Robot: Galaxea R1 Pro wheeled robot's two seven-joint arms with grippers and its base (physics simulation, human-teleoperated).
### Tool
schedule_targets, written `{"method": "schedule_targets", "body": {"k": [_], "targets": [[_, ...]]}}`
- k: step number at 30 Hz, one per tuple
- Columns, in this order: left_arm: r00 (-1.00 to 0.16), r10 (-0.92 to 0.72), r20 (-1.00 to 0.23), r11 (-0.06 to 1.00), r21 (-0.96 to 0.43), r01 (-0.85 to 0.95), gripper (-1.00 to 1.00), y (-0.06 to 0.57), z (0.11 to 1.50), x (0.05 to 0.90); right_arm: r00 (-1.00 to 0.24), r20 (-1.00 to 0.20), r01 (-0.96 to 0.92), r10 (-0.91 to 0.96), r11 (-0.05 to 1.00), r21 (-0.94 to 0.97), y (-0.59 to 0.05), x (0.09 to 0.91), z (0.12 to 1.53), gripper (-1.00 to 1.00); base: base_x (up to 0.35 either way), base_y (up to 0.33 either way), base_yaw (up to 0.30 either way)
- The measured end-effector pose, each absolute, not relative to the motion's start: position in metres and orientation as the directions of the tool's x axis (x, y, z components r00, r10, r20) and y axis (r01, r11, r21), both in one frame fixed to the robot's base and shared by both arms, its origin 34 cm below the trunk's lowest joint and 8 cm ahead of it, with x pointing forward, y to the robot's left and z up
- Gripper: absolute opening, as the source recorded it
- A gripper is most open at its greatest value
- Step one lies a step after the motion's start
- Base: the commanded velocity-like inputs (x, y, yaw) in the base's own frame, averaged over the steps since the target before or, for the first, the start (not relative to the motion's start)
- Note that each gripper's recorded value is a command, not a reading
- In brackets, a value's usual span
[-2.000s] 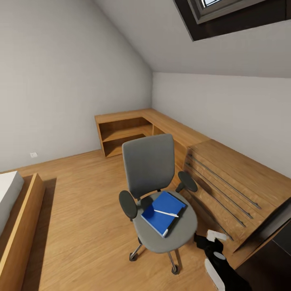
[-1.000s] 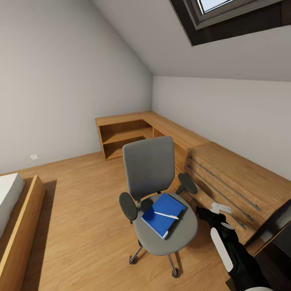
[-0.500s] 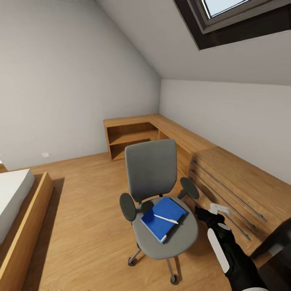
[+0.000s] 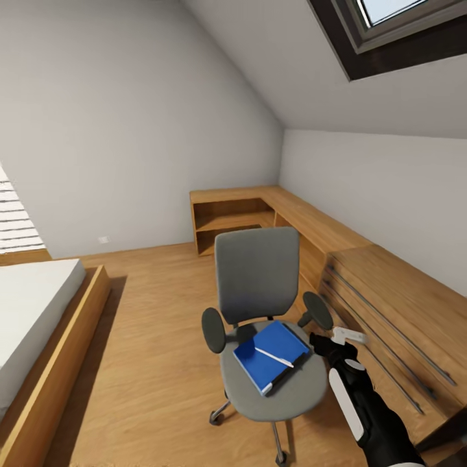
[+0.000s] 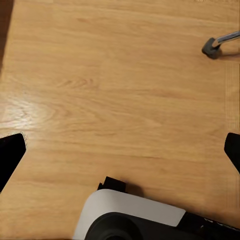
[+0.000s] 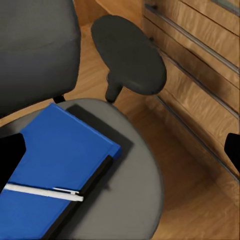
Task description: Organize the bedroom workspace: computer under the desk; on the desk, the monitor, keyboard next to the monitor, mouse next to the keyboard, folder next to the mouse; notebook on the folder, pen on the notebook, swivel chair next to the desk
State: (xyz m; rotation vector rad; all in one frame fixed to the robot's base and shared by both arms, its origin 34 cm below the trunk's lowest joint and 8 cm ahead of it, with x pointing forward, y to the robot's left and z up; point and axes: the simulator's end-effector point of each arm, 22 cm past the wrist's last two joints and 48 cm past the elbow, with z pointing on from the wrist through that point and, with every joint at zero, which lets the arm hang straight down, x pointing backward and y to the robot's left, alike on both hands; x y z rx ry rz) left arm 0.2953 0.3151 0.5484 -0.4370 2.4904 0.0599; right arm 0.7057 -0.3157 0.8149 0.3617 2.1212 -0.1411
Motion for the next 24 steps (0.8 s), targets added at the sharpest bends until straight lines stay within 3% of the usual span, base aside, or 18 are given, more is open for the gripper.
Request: {"method": "schedule_targets", "body": {"k": [24], "targets": [[-0.764,-0.295,-0.574,0.945,-0.057,-0.322,1.00,0.3150,0.5484,0.2954,-0.515,-0.840,0.289,0.170,0.957,0.017,-0.3093,0.7051,0.8145,1.00,0.000,-0.003,0.279]]}}
